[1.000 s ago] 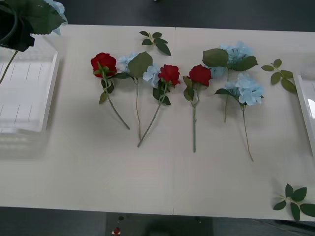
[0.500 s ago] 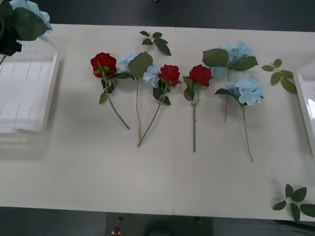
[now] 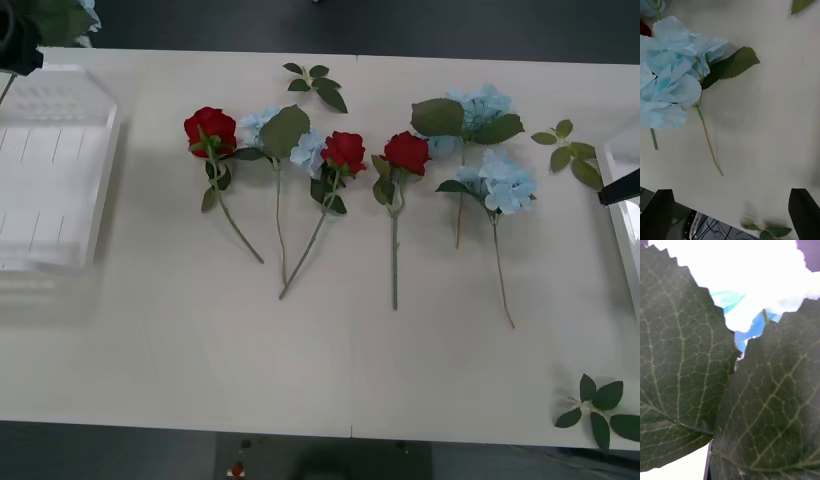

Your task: Put the red flowers into the right box and the blue flowers into the left box

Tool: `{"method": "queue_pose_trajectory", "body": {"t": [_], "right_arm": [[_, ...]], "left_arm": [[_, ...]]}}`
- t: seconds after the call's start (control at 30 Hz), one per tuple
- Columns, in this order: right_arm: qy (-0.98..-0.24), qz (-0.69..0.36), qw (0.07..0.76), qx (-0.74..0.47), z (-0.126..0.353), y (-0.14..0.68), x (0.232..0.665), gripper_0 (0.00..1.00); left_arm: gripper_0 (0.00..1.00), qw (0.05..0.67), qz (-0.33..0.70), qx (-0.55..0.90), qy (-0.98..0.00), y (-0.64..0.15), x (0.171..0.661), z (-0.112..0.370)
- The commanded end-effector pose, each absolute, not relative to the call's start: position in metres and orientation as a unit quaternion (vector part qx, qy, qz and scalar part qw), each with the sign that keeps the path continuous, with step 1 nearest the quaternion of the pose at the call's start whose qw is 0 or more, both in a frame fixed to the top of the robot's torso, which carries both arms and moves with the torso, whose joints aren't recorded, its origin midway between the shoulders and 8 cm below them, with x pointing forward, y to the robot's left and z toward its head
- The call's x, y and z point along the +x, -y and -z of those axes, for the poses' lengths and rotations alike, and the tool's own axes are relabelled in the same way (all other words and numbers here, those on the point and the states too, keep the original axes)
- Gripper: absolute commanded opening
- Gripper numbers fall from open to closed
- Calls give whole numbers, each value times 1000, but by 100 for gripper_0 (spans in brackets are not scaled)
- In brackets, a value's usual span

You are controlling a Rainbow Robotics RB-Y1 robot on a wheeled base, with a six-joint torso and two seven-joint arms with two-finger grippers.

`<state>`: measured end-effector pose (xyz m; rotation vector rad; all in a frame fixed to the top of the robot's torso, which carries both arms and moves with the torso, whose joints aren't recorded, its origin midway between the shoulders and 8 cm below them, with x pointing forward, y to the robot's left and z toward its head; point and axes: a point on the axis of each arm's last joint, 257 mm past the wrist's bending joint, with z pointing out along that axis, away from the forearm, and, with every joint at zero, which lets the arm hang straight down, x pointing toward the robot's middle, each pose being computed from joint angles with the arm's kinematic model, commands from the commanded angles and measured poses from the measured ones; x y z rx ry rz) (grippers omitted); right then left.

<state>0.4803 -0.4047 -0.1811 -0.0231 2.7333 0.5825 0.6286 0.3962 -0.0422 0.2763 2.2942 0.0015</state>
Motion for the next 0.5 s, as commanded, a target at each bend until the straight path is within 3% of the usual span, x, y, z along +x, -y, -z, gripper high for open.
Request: {"method": "queue_pose_trajectory", "body": {"t": [0.03,0.5], "right_arm": [[-957,-214,194,10,185,397,489,90],[-957,-173,225,-65,237,360,489,90]], "left_arm": [[0,429,-61,119,-893,-416,638,14],[0,427,-67,-47,-901,-520,622,18]]}}
